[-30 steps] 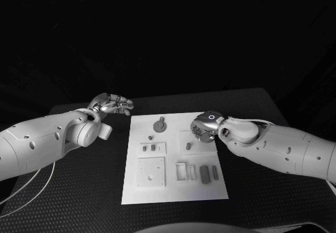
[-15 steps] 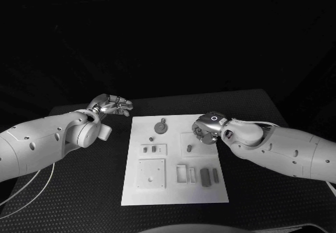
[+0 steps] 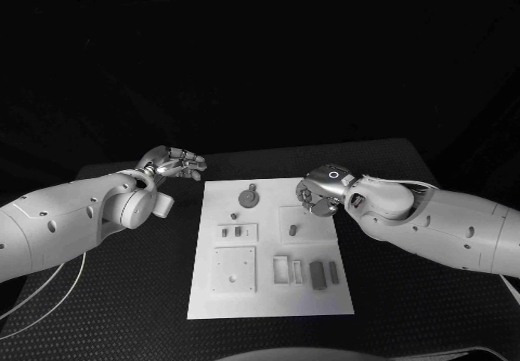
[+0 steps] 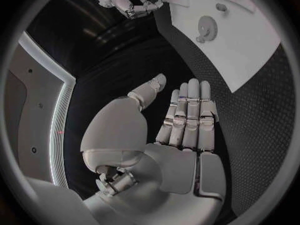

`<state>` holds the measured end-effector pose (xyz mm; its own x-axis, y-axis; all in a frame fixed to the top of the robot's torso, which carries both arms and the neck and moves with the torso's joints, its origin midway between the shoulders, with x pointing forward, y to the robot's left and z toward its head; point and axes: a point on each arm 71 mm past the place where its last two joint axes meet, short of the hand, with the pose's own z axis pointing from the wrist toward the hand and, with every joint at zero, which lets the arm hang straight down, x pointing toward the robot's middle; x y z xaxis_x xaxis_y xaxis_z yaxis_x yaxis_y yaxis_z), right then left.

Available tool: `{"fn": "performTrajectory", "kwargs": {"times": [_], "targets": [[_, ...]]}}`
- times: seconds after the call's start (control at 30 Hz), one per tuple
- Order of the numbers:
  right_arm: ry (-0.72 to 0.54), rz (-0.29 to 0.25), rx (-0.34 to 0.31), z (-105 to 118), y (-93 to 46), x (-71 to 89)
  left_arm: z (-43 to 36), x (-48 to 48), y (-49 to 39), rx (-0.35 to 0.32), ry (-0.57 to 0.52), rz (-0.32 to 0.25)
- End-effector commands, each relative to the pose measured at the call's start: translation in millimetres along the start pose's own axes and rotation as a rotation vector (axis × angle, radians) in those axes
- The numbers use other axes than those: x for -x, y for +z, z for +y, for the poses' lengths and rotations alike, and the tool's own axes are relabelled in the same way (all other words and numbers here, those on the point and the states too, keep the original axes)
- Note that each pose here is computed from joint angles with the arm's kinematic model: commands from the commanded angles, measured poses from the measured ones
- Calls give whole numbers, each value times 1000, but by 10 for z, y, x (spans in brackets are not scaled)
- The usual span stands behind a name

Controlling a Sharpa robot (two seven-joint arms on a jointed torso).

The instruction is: Assemble the parts on the task board

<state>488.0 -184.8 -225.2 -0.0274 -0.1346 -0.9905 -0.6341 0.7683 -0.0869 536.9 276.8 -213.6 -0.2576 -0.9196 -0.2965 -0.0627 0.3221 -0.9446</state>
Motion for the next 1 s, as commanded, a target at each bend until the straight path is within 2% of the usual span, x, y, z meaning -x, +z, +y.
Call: {"fn": "performTrajectory", "kwargs": {"times": [0.03,0.2,0.47,0.7,1.0], "targets": [[65,-22,36,118,0,91,-12,-2,7,-4,-7,-3],[112,-56,98,366,49,211,-20,-22,22,-7,-6,-6],[122,-53,218,860,274,266,-35,-46,41,-15,-8,-12],[125,5,304,1258,350,61,-57,-102,66,-19,-13,-10],[112,68,357,1499,343,-140,-80,-171,87,-21,-17,2]]}}
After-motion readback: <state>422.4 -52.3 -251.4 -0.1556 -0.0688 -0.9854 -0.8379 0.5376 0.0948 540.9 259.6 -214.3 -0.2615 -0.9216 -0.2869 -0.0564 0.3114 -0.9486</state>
